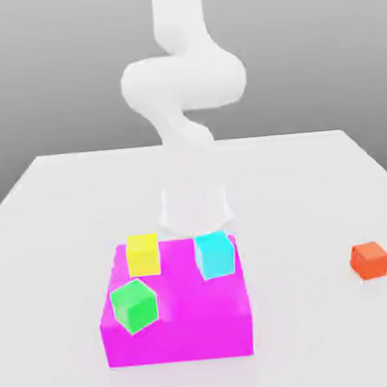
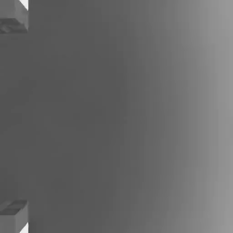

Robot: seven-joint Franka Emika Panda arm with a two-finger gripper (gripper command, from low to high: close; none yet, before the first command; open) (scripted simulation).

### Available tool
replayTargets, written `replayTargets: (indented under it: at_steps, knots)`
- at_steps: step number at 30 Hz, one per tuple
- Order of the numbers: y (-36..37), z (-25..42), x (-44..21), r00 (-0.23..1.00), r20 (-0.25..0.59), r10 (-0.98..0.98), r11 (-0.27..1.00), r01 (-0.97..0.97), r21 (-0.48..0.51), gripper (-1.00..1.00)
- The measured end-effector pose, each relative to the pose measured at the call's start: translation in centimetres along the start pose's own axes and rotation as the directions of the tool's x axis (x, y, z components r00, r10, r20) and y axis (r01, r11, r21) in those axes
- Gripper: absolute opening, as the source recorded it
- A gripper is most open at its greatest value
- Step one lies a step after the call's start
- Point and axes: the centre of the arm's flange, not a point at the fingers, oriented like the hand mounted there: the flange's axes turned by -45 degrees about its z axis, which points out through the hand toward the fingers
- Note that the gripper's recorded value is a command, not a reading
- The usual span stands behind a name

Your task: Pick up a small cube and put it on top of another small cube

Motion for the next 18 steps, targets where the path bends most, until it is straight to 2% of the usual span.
replayTargets:
  at_steps: [4, 9, 13, 18]
  knots:
    - [-4.6, 7.1, -1.4, 0.978, 0.082, -0.19, 0.977, 0.18, 0.116, 0.0]
    - [-11.3, 14.5, -5.1, 0.894, 0.139, -0.426, 0.887, 0.382, 0.261, 0.0]
    - [-16.8, 19.2, -9.6, 0.783, 0.152, -0.603, 0.769, 0.52, 0.371, 0.0]
    - [-23.2, 23.7, -16.8, 0.596, 0.13, -0.793, 0.573, 0.655, 0.493, 0.0]
